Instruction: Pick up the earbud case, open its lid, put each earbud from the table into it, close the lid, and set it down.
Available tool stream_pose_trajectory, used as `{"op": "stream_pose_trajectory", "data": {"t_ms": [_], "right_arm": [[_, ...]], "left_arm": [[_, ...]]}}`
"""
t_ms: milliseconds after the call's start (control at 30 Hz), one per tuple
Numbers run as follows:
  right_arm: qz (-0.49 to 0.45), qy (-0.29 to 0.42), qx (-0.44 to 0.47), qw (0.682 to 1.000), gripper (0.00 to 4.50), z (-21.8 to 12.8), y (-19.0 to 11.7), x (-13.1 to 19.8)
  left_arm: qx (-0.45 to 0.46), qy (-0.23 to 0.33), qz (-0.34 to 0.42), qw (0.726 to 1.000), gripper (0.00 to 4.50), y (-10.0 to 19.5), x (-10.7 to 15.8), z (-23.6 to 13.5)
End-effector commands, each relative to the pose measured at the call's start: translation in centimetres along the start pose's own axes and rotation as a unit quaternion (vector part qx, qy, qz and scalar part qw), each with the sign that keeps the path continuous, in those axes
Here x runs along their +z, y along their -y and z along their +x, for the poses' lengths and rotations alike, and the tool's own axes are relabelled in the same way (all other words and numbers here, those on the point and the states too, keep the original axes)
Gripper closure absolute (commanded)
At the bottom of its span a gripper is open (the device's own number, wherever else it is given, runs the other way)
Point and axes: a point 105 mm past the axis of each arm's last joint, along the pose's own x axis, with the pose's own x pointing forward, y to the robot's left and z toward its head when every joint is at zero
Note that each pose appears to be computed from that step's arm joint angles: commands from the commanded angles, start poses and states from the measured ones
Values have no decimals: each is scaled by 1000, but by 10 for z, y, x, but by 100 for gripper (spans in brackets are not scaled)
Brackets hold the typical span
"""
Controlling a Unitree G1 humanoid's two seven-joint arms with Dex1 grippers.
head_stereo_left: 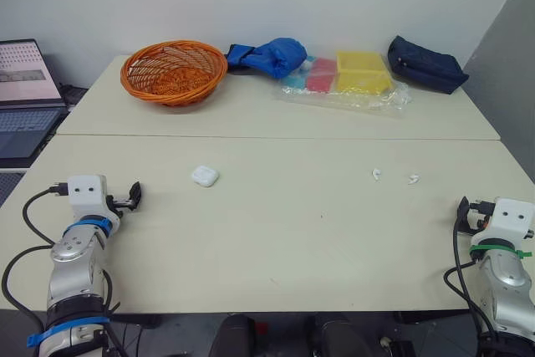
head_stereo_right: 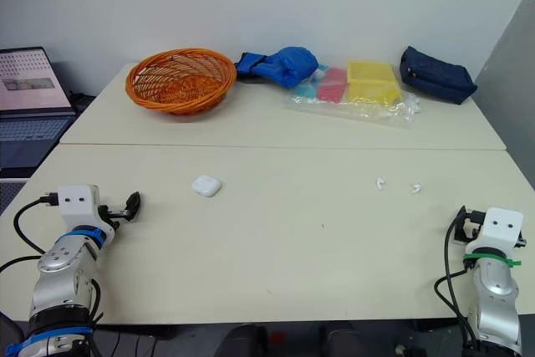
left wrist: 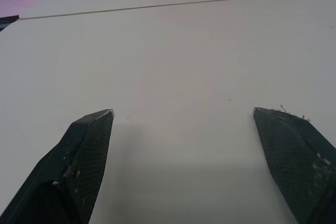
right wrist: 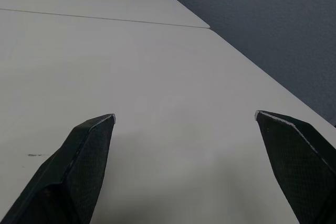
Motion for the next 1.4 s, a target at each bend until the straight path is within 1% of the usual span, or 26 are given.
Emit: {"op": "stream_pose_trajectory", "data": {"t_ms": [33,233,533,733,800,833,900,933,967,1000,1100,1133,1200,1267,1300,1333,1400], "right_arm": [[-5,33,-10,999,0,2,8,18],[-8,33,-17,999,0,1,13,19],[-6,36,-14,999,0,2,11,22],[-7,51,7,999,0,3,5,33],[-20,69,36,997,0,4,-4,44],[-14,77,59,995,0,5,-12,51],[-4,83,83,993,0,5,-20,58],[6,104,152,983,0,5,-43,77],[10,118,200,973,0,2,-59,90],[25,129,253,959,0,-2,-77,104],[51,131,340,930,0,-13,-106,122],[28,132,384,913,0,-21,-121,125],[17,114,523,844,0,-52,-159,131],[8,108,606,788,0,-76,-179,138],[-11,116,627,770,0,-82,-185,142],[-19,110,654,748,0,-90,-189,143],[-24,99,691,716,0,-103,-195,146]], "left_arm": [[-10,17,2,1000,6,1,9,-1],[-19,24,0,1000,6,1,13,-2],[-30,34,1,999,6,-2,19,-8],[-60,55,11,997,6,-4,41,-16],[-76,70,-1,995,6,-4,57,-19],[-96,79,1,992,6,1,65,-21],[-119,86,5,989,6,7,74,-23],[-153,91,21,984,6,20,82,-25],[-176,93,32,980,6,29,87,-26],[-210,99,31,972,6,42,94,-30],[-278,106,21,954,6,65,103,-39],[-296,101,27,949,6,73,103,-41],[-327,77,47,941,6,89,95,-41],[-345,50,55,936,6,99,84,-38],[-353,39,59,933,6,104,78,-37],[-355,28,66,932,6,106,73,-34],[-348,14,70,935,6,106,66,-28]]}}
